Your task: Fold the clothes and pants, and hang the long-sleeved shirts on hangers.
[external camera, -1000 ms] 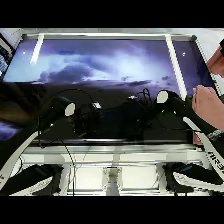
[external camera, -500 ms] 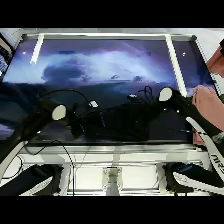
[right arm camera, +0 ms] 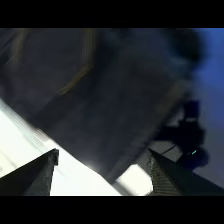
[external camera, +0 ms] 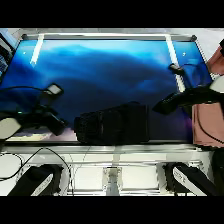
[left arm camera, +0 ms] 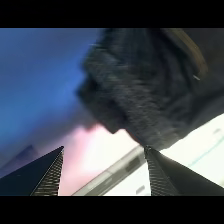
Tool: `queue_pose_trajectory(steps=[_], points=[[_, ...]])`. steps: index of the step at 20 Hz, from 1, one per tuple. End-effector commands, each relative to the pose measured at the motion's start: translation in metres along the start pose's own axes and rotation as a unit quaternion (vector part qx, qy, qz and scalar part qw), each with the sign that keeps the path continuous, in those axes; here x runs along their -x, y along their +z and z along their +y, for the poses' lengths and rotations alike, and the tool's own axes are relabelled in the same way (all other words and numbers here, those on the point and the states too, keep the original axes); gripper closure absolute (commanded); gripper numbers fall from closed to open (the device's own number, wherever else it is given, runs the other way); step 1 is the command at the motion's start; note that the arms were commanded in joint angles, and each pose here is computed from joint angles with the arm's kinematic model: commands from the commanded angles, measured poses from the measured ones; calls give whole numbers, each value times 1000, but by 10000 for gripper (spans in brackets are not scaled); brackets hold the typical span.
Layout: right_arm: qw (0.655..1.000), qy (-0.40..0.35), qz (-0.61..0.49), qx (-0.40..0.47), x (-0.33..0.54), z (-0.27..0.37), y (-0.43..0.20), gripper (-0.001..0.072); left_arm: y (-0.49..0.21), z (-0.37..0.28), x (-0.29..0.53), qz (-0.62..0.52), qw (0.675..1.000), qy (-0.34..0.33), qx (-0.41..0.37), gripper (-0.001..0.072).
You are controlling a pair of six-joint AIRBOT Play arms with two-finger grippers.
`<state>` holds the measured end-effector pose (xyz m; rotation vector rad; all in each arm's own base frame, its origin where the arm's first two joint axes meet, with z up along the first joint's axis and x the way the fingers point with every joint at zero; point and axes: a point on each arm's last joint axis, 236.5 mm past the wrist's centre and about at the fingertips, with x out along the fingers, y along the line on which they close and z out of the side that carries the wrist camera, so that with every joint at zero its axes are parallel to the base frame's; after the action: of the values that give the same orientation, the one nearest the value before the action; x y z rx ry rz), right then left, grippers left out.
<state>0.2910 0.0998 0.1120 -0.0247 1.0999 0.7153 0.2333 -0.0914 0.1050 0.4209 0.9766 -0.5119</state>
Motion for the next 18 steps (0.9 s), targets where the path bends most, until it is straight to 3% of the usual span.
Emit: queue_pose_trajectory(steps=[1,4,9,18], points=[[995,-44,-66,-53,16,-39,11,63,-12,39,22,-26,991,60,116,126],[994,-15,-32,-103,-32,-60,-7,34,-24,57,22,-19,978,80,193,127],[984,72,39,-156,-116,-69,-27,33,-50,53,-2,19,971,70,228,126],[990,42,81,-111,-205,-66,-32,20,-79,41,-27,63,966,55,244,126]])
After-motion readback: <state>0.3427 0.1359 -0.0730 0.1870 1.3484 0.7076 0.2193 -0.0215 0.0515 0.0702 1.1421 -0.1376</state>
